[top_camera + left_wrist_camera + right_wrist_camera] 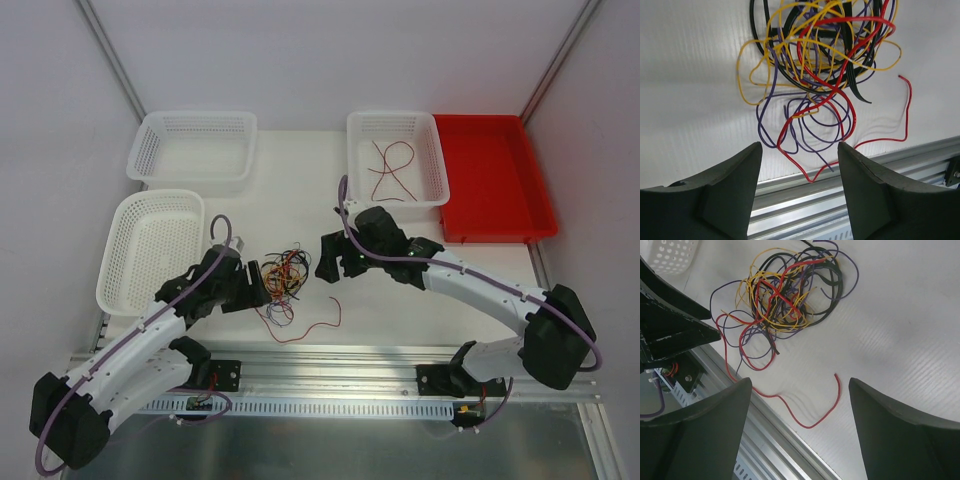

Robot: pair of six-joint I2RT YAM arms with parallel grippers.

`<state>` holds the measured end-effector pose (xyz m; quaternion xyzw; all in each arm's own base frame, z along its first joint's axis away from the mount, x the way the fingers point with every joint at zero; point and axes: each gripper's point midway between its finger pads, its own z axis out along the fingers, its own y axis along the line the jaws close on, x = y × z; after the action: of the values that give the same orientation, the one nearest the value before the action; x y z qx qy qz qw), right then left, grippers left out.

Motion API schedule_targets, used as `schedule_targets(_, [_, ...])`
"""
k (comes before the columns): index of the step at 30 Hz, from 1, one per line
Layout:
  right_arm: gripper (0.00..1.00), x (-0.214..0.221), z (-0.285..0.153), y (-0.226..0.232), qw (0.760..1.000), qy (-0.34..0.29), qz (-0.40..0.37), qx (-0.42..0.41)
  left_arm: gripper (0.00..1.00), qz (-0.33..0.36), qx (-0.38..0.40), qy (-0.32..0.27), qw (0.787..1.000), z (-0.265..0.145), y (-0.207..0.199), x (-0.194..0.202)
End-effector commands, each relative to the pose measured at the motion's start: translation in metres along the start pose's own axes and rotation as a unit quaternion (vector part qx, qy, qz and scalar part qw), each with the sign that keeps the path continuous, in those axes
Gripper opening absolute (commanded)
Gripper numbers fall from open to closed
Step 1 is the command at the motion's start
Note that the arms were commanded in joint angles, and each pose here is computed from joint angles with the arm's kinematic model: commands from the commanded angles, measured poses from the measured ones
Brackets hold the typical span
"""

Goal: Untangle the cables

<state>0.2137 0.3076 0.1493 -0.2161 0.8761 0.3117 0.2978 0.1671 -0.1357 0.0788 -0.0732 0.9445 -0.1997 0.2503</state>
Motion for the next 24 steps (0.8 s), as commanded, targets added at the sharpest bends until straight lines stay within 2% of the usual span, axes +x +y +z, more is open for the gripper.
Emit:
schedule_targets(1, [0.82,-0.009,0.010,0.015,0.999,-0.024,0.008,-0.020,0.62,-0.028,0.007,0.020,0.999,0.003,-0.004,0.016])
schedule_targets(11, [0.82,0.004,0.020,0.021,1.000,-0.007,0.004,-0.023,0.44,-0.033,-0.029,0.029,0.999,0.017,0.001,0.029])
schedule_targets(17, [0.82,0.008,0.021,0.019,1.000,-0.003,0.005,-0.020,0.35,-0.048,-0.037,0.026,0.998,0.025,0.004,0.031])
schedule_targets(22, [0.82,0.012,0.023,0.018,1.000,-0.002,0.006,-0.018,0.32,-0.060,-0.039,0.018,0.997,0.030,0.006,0.031])
schedule_targets(24, [0.82,0.013,0.023,0.019,1.000,-0.001,0.006,-0.019,0.27,-0.065,-0.039,0.018,0.997,0.031,0.007,0.032])
